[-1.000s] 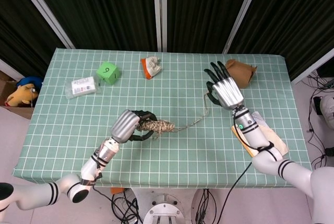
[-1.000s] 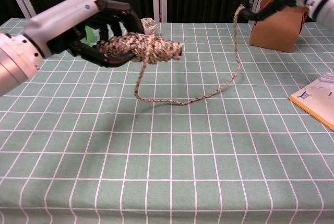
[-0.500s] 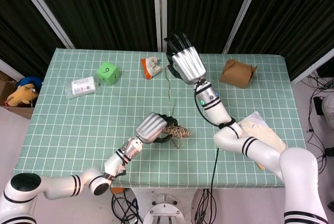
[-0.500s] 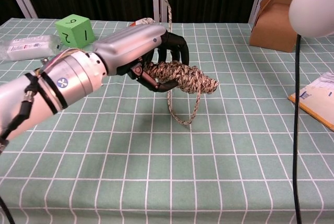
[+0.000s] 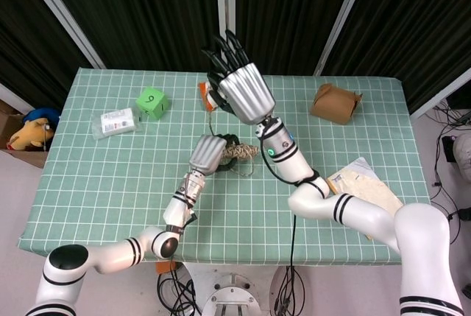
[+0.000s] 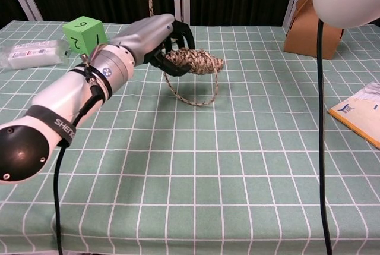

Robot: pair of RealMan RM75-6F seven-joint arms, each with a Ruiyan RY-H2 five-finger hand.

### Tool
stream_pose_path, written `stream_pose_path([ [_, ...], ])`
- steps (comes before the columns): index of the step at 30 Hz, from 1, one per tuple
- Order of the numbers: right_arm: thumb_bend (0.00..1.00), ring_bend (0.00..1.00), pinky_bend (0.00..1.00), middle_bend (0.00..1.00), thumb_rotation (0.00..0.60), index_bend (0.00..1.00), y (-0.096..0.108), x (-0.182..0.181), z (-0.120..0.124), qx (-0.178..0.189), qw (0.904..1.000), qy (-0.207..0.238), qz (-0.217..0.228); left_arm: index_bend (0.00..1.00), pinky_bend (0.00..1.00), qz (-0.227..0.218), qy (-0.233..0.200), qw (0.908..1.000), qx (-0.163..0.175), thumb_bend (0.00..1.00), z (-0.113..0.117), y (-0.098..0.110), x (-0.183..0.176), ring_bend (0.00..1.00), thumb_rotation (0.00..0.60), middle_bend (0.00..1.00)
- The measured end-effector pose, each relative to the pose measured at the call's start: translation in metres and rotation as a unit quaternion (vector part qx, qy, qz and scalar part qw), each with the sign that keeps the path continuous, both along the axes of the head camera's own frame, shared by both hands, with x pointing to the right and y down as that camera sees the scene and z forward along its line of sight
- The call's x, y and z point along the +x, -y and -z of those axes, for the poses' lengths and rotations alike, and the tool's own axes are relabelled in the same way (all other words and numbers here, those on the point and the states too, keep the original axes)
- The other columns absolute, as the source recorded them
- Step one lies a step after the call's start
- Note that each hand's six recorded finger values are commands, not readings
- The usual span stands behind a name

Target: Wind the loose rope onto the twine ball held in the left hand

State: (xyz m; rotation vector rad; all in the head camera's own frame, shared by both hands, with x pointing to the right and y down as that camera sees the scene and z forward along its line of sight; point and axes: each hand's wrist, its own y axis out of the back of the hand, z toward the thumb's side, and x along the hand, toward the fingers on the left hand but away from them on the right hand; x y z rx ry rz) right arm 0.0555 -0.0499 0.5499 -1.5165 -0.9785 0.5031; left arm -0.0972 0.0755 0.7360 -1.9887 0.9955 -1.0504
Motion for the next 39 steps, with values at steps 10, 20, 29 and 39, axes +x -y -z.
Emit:
stream_pose_path([
  [10, 0.60, 0.00, 0.00, 0.22, 0.600, 0.92, -0.005, 0.030, 0.020, 0.024, 0.9995, 0.010, -0.019, 0.73, 0.71, 0.087, -0.045, 0.9949, 0.023, 0.43, -0.001, 0.012, -0.048, 0.62, 0.600, 0.71],
  [20, 0.60, 0.00, 0.00, 0.22, 0.600, 0.92, -0.013, 0.035, 0.034, 0.031, 0.9990, 0.029, -0.014, 0.74, 0.71, 0.114, -0.040, 0.9915, 0.048, 0.43, -0.006, 0.013, -0.073, 0.62, 0.600, 0.72],
  [29, 0.60, 0.00, 0.00, 0.23, 0.600, 0.92, -0.030, 0.032, 0.058, 0.038, 0.9971, 0.065, 0.011, 0.74, 0.71, 0.148, -0.029, 0.9874, 0.048, 0.43, -0.012, 0.015, -0.071, 0.62, 0.600, 0.72],
  [39, 0.60, 0.00, 0.00, 0.23, 0.600, 0.92, -0.049, 0.043, 0.072, 0.039, 0.9945, 0.094, 0.021, 0.75, 0.72, 0.270, -0.026, 0.9619, 0.035, 0.46, -0.018, 0.027, -0.096, 0.63, 0.600, 0.72],
])
